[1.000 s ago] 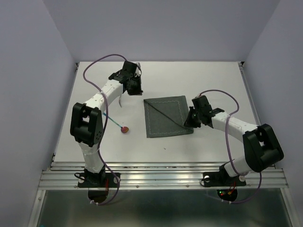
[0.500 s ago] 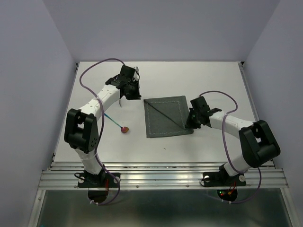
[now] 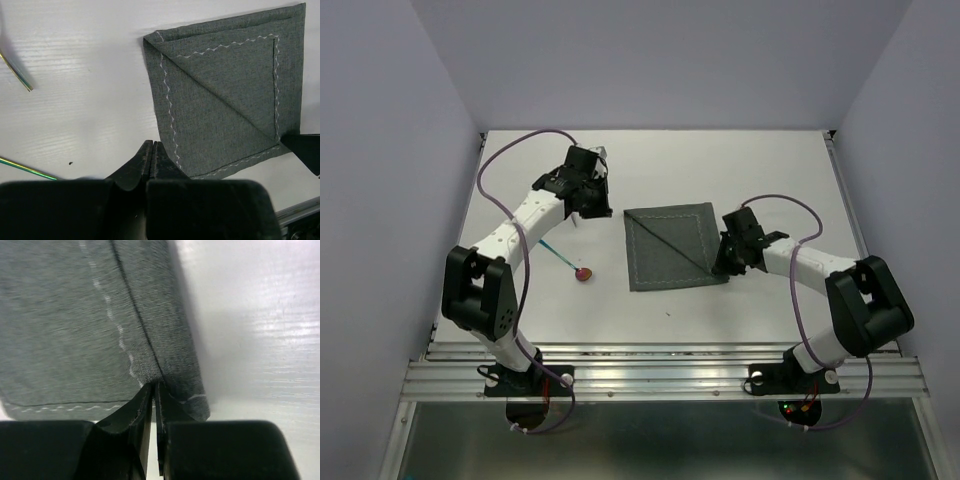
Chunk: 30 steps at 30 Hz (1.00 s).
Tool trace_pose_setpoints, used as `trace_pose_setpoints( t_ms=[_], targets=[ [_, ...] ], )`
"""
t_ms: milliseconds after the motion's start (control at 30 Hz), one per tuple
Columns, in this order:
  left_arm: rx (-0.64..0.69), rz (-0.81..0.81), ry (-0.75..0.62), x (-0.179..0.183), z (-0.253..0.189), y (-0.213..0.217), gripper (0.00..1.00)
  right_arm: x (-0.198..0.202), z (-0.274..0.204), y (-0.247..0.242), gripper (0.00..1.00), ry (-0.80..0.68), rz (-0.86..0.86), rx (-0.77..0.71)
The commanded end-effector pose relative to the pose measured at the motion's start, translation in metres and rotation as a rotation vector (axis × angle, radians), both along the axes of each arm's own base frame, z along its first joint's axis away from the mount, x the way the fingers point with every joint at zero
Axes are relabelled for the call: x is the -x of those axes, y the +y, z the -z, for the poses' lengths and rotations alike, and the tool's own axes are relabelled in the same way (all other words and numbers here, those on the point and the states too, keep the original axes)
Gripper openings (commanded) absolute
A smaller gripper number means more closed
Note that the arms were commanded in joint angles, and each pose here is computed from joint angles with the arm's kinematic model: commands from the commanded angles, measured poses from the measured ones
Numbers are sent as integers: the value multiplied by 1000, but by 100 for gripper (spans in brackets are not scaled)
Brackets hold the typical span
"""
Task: Fold the napkin into a case and place the utensils inside
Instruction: Smooth out the upper triangle-folded napkin at the center of the board, then pick up the upper triangle-folded napkin from the center of the board.
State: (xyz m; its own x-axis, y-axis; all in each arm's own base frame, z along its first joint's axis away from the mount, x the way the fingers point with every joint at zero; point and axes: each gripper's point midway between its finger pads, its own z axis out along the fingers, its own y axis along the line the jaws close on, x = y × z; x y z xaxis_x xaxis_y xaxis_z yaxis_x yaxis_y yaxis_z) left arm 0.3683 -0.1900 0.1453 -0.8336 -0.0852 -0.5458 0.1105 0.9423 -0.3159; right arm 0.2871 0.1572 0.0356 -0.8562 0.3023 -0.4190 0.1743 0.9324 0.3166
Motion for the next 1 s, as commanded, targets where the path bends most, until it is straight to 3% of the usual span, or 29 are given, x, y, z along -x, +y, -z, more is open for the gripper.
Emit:
trace_pose_setpoints(
  t_ms=[0,133,300,333,367,400,467,600,967],
  targets=[
    [23,8,-32,12,-15,0,0,15,25,-8,11,67,-6,49],
    [13,3,-29,16,-13,3,0,19,17,-4,11,71,-19,22],
    [2,-5,-30,19,-13,8,0,6,-24,-9,14,-37,14,25],
    [1,-9,-31,20,-13,8,0,2,-29,-14,16,-62,27,44],
    [-2,-9,-34,20,-13,9,0,-4,-34,-21,28,-98,43,81],
    [-4,-8,-31,21,-12,9,0,-6,-34,-23,33,-103,45,97],
    [-7,-5,-31,21,-11,10,0,-12,-30,-33,36,-97,69,134],
    [-33,-9,-47,22,-7,16,0,-17,-17,-43,35,-85,104,199],
    [-34,-8,-27,32,0,19,1,-12,11,-55,14,-32,146,224]
  ],
)
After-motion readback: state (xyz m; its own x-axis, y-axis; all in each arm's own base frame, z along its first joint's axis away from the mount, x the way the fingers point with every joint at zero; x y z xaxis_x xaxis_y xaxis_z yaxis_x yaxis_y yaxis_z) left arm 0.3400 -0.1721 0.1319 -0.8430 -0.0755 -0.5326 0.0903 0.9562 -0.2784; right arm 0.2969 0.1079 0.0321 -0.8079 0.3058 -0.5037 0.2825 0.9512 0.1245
